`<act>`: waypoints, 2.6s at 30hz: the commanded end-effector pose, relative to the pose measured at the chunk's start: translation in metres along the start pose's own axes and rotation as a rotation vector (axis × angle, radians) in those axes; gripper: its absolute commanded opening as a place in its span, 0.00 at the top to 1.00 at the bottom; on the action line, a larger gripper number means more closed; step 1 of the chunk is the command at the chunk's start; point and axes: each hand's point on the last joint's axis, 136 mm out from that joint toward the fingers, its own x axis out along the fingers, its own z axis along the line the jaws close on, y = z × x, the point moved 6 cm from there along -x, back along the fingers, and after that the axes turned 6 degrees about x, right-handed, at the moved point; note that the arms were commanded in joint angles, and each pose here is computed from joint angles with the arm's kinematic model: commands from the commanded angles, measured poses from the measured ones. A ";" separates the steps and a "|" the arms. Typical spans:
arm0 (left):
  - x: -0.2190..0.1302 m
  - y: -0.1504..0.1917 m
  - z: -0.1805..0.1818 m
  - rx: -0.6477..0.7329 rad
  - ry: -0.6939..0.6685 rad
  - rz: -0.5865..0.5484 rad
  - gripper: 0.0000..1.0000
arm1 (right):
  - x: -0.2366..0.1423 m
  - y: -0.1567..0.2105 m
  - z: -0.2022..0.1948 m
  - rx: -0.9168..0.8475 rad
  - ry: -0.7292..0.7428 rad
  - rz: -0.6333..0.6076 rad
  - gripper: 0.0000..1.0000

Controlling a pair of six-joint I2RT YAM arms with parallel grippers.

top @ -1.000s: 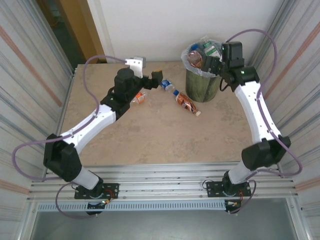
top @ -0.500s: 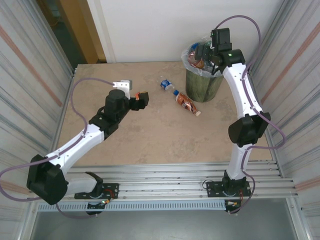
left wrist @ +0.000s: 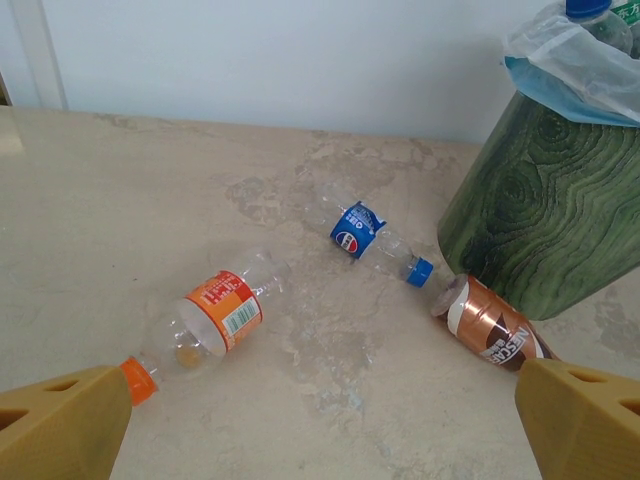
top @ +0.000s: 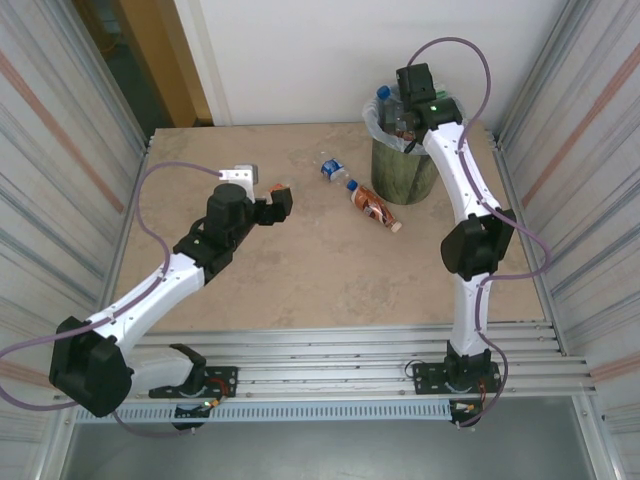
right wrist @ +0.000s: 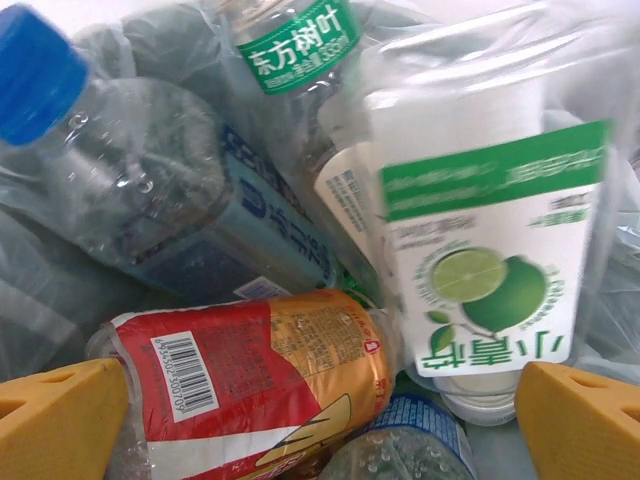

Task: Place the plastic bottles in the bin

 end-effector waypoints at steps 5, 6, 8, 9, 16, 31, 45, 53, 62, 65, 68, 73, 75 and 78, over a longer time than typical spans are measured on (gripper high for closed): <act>-0.003 0.004 0.006 -0.029 -0.024 0.009 0.01 | -0.028 -0.008 -0.004 -0.047 -0.007 -0.015 0.02; -0.003 0.005 0.006 -0.028 -0.025 0.012 0.01 | -0.035 -0.012 -0.005 -0.044 -0.022 -0.029 0.02; -0.003 0.007 0.006 -0.029 -0.026 0.016 0.01 | -0.051 -0.019 -0.006 -0.028 -0.060 -0.055 0.02; -0.002 0.007 0.007 -0.032 -0.027 0.017 0.01 | -0.060 -0.022 -0.006 -0.022 -0.078 -0.068 0.02; -0.003 0.013 0.010 -0.045 -0.043 0.023 0.01 | -0.118 -0.027 0.000 -0.043 -0.196 -0.128 0.01; -0.012 0.027 0.039 -0.162 -0.161 0.020 0.01 | -0.138 0.105 0.064 -0.283 -0.354 0.052 0.22; -0.014 0.035 0.048 -0.206 -0.191 0.034 0.01 | -0.043 0.182 0.104 -0.567 -0.161 0.241 0.07; -0.014 0.038 0.051 -0.217 -0.198 0.042 0.01 | 0.006 0.191 0.125 -0.666 -0.100 0.252 0.04; -0.016 0.041 0.055 -0.228 -0.207 0.046 0.01 | 0.052 0.201 0.128 -0.719 -0.040 0.284 0.07; -0.016 0.041 0.055 -0.229 -0.206 0.048 0.01 | 0.062 0.200 0.131 -0.742 -0.017 0.274 0.09; -0.015 0.042 0.056 -0.230 -0.205 0.051 0.01 | 0.070 0.201 0.133 -0.748 -0.013 0.280 0.11; -0.015 0.042 0.056 -0.237 -0.203 0.055 0.01 | 0.079 0.206 0.135 -0.745 -0.037 0.302 0.17; -0.015 0.041 0.055 -0.239 -0.200 0.053 0.01 | 0.082 0.209 0.135 -0.743 -0.045 0.314 0.18; -0.014 0.042 0.056 -0.239 -0.202 0.055 0.01 | 0.085 0.215 0.134 -0.736 -0.053 0.338 0.20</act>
